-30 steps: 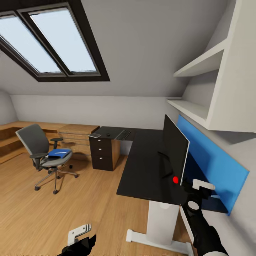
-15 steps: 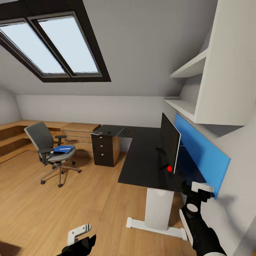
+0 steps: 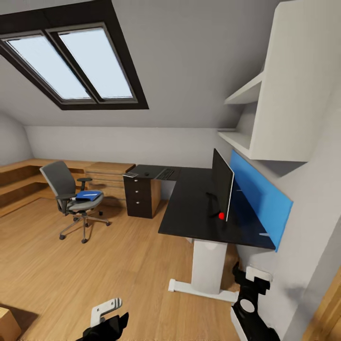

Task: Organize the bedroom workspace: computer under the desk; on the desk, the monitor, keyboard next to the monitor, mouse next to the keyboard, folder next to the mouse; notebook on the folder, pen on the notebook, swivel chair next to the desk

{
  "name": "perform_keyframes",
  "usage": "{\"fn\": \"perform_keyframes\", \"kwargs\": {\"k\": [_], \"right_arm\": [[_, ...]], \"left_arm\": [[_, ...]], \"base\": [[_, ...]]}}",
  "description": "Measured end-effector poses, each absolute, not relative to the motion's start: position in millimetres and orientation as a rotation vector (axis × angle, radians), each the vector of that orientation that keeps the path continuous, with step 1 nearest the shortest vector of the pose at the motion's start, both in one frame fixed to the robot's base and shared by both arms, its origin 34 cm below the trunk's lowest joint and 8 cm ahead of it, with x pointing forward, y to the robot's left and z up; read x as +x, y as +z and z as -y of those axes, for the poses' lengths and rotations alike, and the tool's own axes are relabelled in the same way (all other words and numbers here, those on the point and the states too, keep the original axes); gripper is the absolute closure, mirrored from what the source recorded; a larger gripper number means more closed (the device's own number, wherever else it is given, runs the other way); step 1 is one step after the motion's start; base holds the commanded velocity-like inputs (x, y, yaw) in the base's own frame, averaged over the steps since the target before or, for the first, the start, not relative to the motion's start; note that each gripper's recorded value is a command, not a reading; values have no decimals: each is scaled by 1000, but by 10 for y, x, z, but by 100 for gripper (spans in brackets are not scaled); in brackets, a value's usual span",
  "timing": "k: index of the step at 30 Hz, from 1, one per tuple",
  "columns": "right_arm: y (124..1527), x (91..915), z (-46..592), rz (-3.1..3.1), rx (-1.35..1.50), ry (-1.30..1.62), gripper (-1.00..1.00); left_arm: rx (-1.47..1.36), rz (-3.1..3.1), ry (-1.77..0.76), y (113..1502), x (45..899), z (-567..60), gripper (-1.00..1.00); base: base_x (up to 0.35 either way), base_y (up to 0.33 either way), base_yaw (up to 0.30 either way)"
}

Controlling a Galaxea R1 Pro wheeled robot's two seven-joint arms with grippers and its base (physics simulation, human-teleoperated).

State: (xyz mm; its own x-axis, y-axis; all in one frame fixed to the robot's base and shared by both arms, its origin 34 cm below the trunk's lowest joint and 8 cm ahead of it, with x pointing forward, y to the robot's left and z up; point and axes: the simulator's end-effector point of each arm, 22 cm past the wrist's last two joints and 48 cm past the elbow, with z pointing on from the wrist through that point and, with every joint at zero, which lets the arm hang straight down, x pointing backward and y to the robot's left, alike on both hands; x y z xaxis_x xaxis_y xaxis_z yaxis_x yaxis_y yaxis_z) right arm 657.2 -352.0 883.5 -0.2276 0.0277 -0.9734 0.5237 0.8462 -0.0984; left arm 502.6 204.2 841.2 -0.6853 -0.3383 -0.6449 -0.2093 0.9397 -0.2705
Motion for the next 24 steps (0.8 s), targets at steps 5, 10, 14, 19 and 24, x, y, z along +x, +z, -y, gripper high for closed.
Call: {"fn": "perform_keyframes", "kwargs": {"k": [5,10,14,19,24], "right_arm": [[8453,6378,3396,-1797,415,-471,-100],[8169,6195,3318,-1830,405,-461,-100],[7947,5971,3270,-1863,398,-454,-100],[7798,5731,3550,-1898,423,-498,-100],[7797,5656,3648,-1913,421,-514,-100]], "left_arm": [[-388,-2347,-221,8406,5024,-2063,-100],[-395,-2355,-204,8365,5005,-2135,-100],[-422,-2429,-184,8096,4832,-2195,-100],[-498,-2476,-130,7596,4557,-2315,-100],[-502,-2534,-79,7318,4306,-2447,-100]], "base": [[-12,0,0],[-2,0,0],[0,0,0],[0,0,0],[0,0,0]]}}
